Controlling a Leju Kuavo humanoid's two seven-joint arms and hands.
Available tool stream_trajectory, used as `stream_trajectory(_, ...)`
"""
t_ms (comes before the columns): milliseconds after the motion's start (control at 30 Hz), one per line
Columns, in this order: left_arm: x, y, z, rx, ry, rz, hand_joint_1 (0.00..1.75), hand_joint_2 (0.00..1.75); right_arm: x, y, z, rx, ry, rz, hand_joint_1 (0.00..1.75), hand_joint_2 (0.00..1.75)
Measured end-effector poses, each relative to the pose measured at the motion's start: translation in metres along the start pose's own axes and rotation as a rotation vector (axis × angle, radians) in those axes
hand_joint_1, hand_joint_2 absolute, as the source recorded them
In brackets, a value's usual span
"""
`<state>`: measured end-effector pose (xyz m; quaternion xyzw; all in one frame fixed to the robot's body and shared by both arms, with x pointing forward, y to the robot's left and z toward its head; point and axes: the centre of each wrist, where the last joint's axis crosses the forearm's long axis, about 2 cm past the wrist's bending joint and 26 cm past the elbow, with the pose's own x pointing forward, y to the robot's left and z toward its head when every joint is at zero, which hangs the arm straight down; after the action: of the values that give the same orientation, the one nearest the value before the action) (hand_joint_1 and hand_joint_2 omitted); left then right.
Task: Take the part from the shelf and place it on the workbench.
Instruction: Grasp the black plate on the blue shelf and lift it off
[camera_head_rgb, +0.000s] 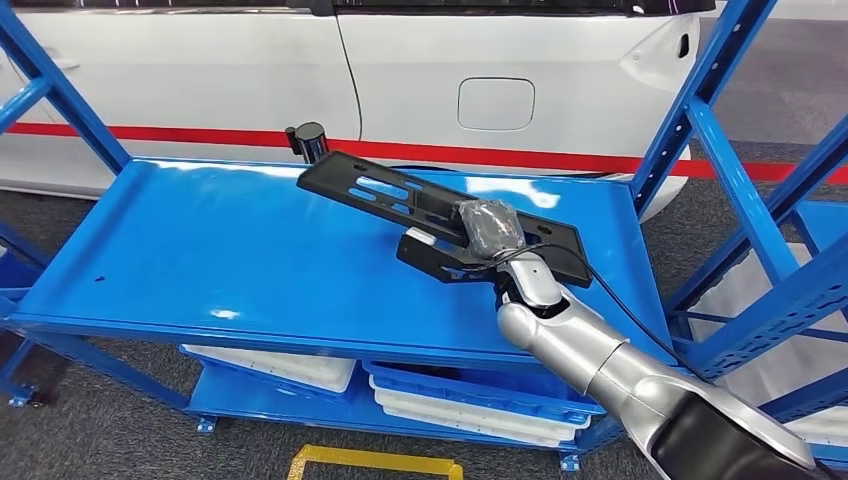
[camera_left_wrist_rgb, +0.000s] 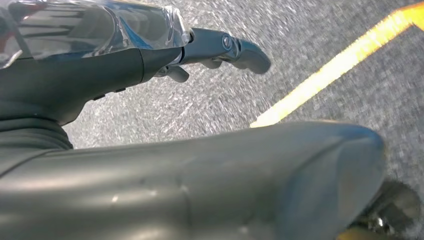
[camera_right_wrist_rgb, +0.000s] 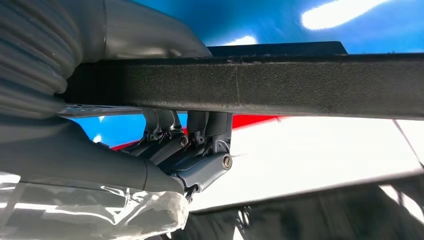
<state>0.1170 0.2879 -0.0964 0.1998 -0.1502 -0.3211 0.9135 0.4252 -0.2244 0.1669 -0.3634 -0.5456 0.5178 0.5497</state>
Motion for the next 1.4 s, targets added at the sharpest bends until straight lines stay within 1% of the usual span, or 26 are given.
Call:
stream_trajectory(133,-0.005,-0.004,0.001,-0.003,-0.007,0.012,0.00,0.00,0.021,-0.013,0.006,-0.103,-0.113,-0.148,1.75,1.75)
stream_trajectory(300,-0.014,-0.010,0.003,-0.014,-0.014,0.031,0.00,0.00,0.045,-0.023,0.025,-0.176,-0.273,-0.419,1.75,1.75)
stream_trajectory(433,-0.016,-0.011,0.003,-0.009,-0.038,0.067,0.00,1.75,0.054,-0.038,0.044,-0.222,-0.413,-0.672,1.75,1.75)
stream_trajectory(533,-0.020,-0.013,0.004,-0.001,-0.048,0.090,0.00,1.75,0.056,-0.041,0.062,-0.218,-0.521,-0.870,1.75,1.75)
stream_trajectory(667,-0.024,-0.015,0.005,0.009,-0.052,0.122,0.00,1.75,0.057,-0.041,0.086,-0.201,-0.638,-1.036,1.75,1.75)
stream_trajectory(833,-0.030,-0.018,0.006,0.015,-0.065,0.219,0.00,1.75,0.059,-0.021,0.119,-0.152,-0.765,-1.223,1.75,1.75)
stream_trajectory(933,-0.032,-0.019,0.006,0.019,-0.105,0.275,0.00,1.75,0.062,-0.015,0.137,-0.151,-0.815,-1.276,1.75,1.75)
stream_trajectory(1033,-0.031,-0.018,0.006,0.021,-0.162,0.298,0.00,1.75,0.065,-0.009,0.151,-0.147,-0.839,-1.302,1.75,1.75)
stream_trajectory(1167,-0.030,-0.016,0.005,0.027,-0.213,0.310,0.00,1.75,0.068,-0.008,0.163,-0.155,-0.864,-1.317,1.75,1.75)
stream_trajectory(1300,-0.030,-0.015,0.005,0.038,-0.227,0.335,0.00,1.75,0.068,-0.004,0.172,-0.156,-0.858,-1.337,1.75,1.75)
stream_trajectory(1400,-0.027,-0.013,0.004,0.051,-0.210,0.332,0.00,1.75,0.069,-0.005,0.175,-0.161,-0.864,-1.345,1.75,1.75)
